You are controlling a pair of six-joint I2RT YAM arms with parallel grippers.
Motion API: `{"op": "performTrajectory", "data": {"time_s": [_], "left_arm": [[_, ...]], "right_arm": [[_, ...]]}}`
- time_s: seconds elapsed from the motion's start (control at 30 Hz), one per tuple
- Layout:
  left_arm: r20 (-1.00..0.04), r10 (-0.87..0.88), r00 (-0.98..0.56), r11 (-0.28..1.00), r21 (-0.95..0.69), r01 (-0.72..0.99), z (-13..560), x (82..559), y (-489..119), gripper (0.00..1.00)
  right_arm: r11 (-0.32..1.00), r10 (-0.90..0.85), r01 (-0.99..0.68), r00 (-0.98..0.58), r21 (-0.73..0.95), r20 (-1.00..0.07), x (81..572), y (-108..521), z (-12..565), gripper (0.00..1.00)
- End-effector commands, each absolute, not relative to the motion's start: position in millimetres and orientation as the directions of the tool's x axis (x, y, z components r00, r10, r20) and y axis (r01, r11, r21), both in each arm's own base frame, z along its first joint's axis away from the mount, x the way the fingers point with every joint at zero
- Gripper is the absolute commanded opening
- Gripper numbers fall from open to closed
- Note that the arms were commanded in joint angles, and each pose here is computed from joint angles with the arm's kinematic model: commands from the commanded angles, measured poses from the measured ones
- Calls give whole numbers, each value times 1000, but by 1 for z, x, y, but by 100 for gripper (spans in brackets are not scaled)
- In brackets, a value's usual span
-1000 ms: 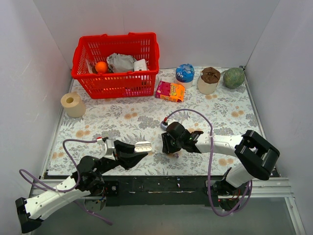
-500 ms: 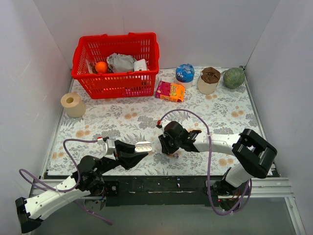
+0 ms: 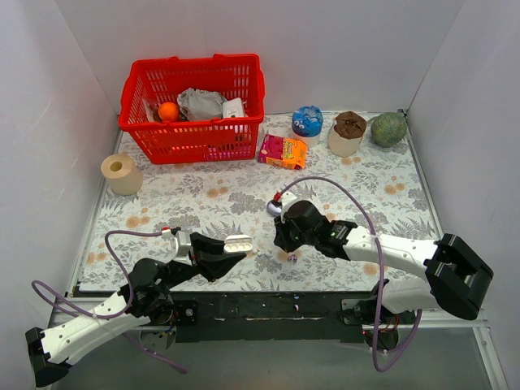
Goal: Insert the wireless bluetooth earbuds into the charging case
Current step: Pick up the earbud from the center of the board.
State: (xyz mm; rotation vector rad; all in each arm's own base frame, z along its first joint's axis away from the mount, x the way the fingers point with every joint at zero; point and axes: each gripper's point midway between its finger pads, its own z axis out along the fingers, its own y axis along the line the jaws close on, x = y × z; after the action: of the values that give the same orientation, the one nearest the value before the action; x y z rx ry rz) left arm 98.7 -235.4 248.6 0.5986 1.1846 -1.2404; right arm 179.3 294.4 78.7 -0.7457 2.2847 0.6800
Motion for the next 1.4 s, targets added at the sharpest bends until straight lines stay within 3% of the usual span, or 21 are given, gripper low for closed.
{"op": "performTrajectory", "data": {"time_s": [0.0,0.03,0.3,0.63,1.37], "left_arm": [[-906,-413,-96,294,-232,927,258,100,-232,0],[-906,-412,-97,291,-232,928,259,99,-233,0],[-906,-410,-102,285,-233,930,259,98,-233,0],[-908,-406,-108,286,-238,928,259,99,-233,0],[-908,-403,-118,287,-248,925,255,99,-234,0]], "right_arm": [[637,-337,-694,-641,334,-689,153,306,76,5],[631,-349,-700,-640,334,-684,148,307,72,1],[597,-390,-712,-661,371,-641,127,321,53,1],[659,-411,-676,-692,331,-593,134,318,26,1],[783,-379,-594,-690,184,-616,172,275,10,1]]}}
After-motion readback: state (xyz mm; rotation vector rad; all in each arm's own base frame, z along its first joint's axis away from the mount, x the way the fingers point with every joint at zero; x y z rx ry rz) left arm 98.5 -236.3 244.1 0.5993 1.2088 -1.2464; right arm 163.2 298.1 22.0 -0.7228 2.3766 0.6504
